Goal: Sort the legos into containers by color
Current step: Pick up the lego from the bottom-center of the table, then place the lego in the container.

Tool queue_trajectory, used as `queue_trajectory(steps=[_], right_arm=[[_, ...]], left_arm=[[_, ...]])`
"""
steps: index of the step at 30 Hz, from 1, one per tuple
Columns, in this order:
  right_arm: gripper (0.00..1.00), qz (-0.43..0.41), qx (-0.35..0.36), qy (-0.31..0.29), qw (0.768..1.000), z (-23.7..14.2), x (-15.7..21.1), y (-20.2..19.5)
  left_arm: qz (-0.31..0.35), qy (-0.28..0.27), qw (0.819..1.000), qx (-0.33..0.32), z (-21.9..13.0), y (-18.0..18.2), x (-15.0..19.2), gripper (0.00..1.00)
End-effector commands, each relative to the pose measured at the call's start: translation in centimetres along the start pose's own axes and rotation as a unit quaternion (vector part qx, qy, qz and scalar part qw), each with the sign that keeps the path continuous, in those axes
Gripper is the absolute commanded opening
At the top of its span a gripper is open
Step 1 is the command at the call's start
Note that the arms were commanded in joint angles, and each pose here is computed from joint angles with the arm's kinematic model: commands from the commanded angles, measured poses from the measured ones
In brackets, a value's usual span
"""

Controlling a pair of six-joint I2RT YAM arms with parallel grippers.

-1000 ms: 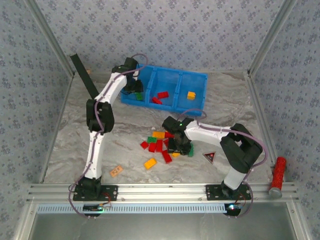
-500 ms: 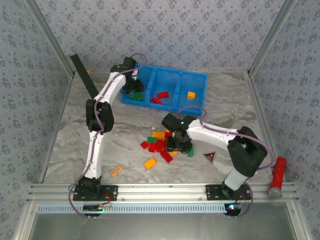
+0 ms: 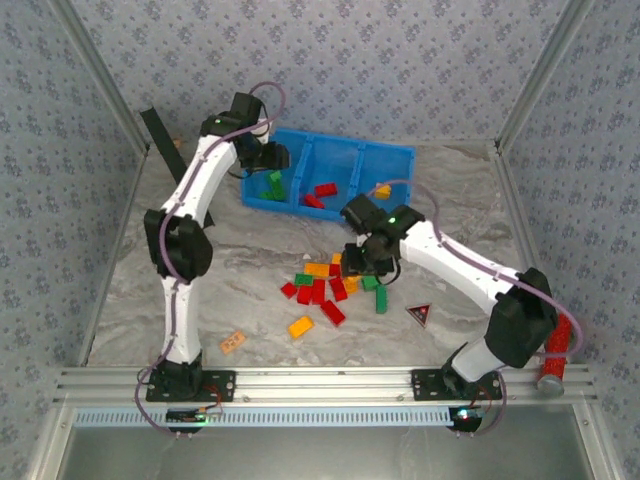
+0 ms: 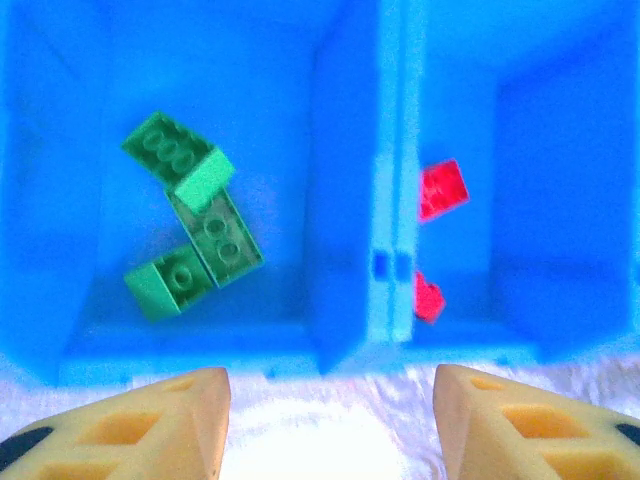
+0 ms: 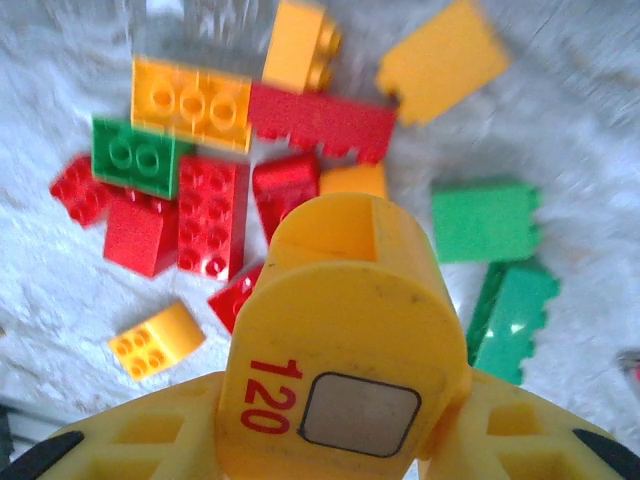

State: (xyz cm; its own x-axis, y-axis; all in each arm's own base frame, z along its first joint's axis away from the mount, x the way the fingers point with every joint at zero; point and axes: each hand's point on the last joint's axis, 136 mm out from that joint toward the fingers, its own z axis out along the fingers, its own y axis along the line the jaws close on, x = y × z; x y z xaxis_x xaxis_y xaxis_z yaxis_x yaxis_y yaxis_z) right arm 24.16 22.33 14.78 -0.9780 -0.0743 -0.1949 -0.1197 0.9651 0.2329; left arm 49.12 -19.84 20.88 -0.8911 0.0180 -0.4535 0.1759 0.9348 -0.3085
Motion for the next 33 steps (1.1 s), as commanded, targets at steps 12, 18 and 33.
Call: queue_trajectory(steps=[12,18,33], right_arm=[[0.33,-0.065,0.112,-0.142,0.981,-5.1,-13.6,-7.0],[0.32,-0.068,0.133,-0.16,0.976,-3.6,-18.5,-8.7],[0.33,-0.07,0.156,-0.128,0.977,4.4,-24.0,-10.3]], left_arm=[[0.113,0.136,0.984,-0.008,-3.8,-0.8,16.7,0.58],[0.124,0.178,0.976,-0.003,-3.5,-1.2,21.7,0.59],[-0.017,0.221,0.975,-0.023,0.2,-2.5,29.0,0.6]])
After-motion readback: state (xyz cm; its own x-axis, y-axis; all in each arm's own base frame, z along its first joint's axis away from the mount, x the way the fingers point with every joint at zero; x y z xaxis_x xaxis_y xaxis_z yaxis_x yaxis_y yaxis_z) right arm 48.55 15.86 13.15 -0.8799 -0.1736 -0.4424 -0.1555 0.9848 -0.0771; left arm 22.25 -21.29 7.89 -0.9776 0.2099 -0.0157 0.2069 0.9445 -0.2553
